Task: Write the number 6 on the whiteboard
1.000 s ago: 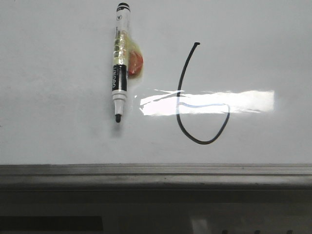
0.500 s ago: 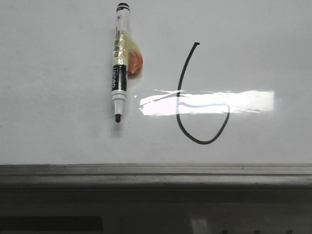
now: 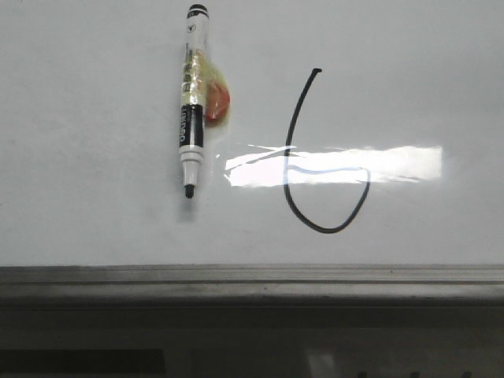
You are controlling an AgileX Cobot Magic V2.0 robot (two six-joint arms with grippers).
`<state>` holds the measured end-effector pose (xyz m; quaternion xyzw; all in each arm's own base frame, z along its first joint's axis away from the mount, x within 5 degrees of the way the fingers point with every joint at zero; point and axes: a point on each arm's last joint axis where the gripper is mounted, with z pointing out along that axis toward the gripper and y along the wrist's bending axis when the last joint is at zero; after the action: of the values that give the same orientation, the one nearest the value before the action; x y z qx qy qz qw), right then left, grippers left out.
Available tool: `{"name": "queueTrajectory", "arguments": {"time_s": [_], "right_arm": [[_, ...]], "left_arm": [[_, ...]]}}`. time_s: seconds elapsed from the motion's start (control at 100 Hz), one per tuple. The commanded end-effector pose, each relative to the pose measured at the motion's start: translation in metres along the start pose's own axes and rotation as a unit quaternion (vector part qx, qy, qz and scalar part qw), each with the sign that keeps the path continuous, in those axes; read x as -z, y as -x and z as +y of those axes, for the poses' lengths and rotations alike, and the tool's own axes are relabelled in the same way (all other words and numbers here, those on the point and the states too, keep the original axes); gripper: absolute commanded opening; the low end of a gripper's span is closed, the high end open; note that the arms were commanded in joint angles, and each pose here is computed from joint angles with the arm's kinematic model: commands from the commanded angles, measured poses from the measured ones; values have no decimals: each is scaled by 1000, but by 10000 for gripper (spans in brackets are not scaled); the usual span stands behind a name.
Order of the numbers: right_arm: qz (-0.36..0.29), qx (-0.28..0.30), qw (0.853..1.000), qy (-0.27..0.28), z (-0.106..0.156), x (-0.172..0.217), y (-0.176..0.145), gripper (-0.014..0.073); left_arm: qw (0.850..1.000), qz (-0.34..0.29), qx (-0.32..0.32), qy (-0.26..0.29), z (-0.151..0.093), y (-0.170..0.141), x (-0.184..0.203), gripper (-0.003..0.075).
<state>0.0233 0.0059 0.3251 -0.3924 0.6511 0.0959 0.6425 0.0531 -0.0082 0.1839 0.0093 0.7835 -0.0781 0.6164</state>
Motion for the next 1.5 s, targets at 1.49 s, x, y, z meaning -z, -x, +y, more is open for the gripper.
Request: {"name": "queueTrajectory", "arguments": {"time_s": [1.49], "right_arm": [[147, -129, 921, -338, 29, -39, -143, -34]], "left_arm": [[999, -40, 4, -1, 0, 1, 0, -20]]}}
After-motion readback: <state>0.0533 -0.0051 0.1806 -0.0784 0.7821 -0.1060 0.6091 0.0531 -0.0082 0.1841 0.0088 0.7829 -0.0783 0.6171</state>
